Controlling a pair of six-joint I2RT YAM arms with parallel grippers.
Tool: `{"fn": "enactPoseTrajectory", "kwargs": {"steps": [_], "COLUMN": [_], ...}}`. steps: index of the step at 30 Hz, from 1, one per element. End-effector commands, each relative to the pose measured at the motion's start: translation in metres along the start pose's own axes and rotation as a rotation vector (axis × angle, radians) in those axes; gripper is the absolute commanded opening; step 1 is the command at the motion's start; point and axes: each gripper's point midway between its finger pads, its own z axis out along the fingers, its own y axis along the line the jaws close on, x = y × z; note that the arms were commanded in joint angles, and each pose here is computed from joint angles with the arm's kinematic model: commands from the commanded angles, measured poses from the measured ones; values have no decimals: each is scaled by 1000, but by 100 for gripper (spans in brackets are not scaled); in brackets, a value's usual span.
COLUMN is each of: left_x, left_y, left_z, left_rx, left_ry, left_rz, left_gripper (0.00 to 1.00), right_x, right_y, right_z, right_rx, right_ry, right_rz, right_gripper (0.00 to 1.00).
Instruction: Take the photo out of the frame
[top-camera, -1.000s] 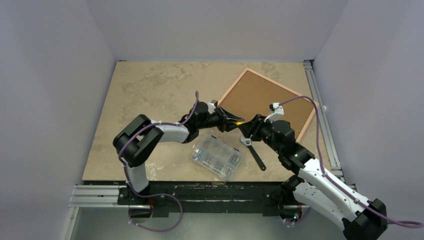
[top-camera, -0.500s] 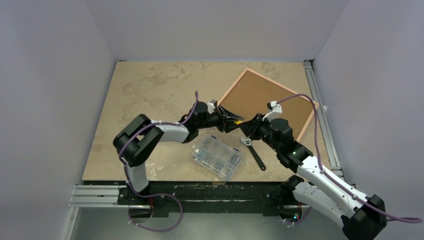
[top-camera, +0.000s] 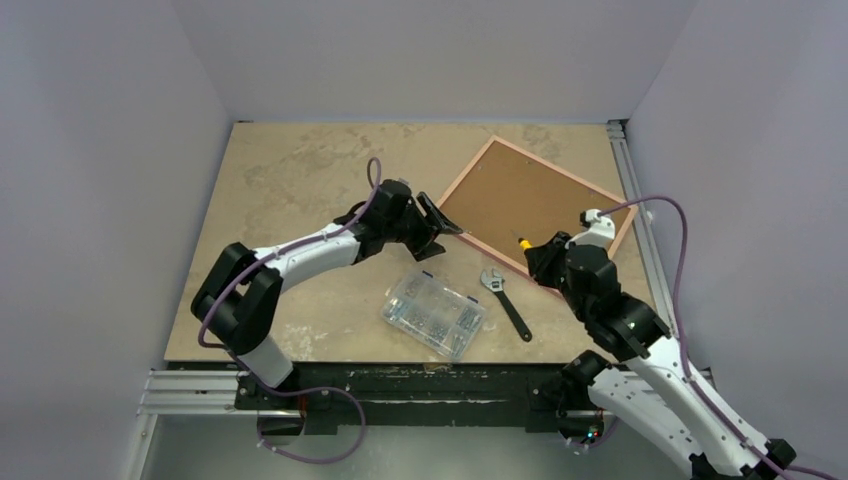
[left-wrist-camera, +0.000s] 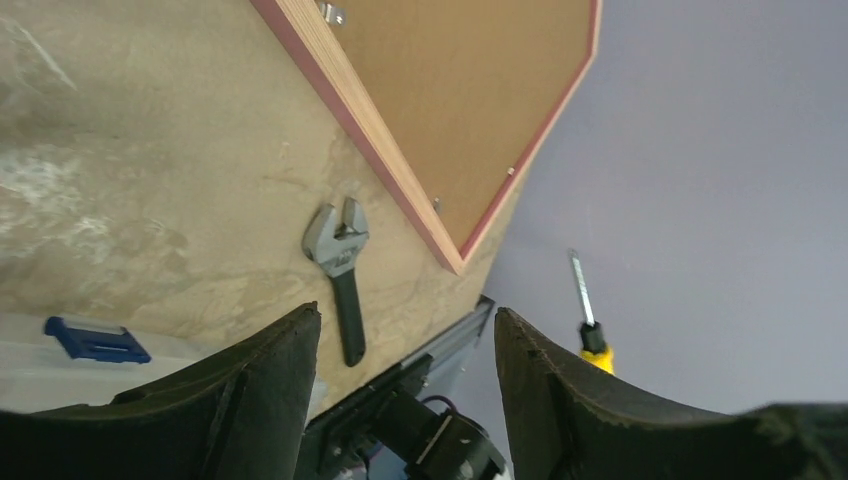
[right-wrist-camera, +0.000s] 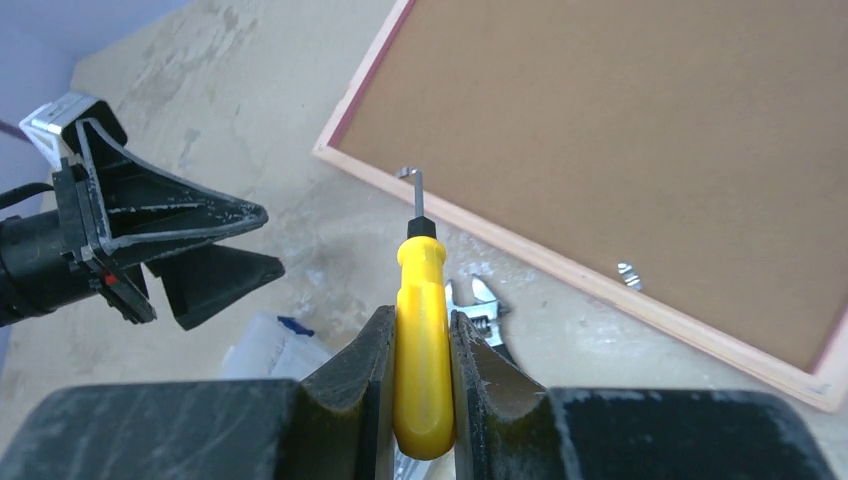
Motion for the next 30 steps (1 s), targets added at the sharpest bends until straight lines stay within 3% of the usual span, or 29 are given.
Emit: {"fn": "enactPoseTrajectory", "kwargs": {"steps": [1,10,16,21,30], "left_x": [-13,-10,-31,-52,-68], "left_y": [35,37,31,46,57], "left_z": [-10,41,62,64,91], "left_rx": [-244,-258,-294,-489,-575], "left_ry": [-71,2,-71,-197,-278], "left_rz": [82,-15,11,1,-56], "left_gripper": [63,64,65,59,58], "right_x": [-31,-30,-25,-19,-13], "right_y": [-29,-24,-21,-16,-14], "right_z": [-26,-25,-18,-10,-4], "right_rx": [148,116,95,81,69], "right_ry": [-85,-78,-72,-54,-40], "right_rz": [-35,-68,-78,-85,-97], "right_gripper": [0,0,0,0,0]}}
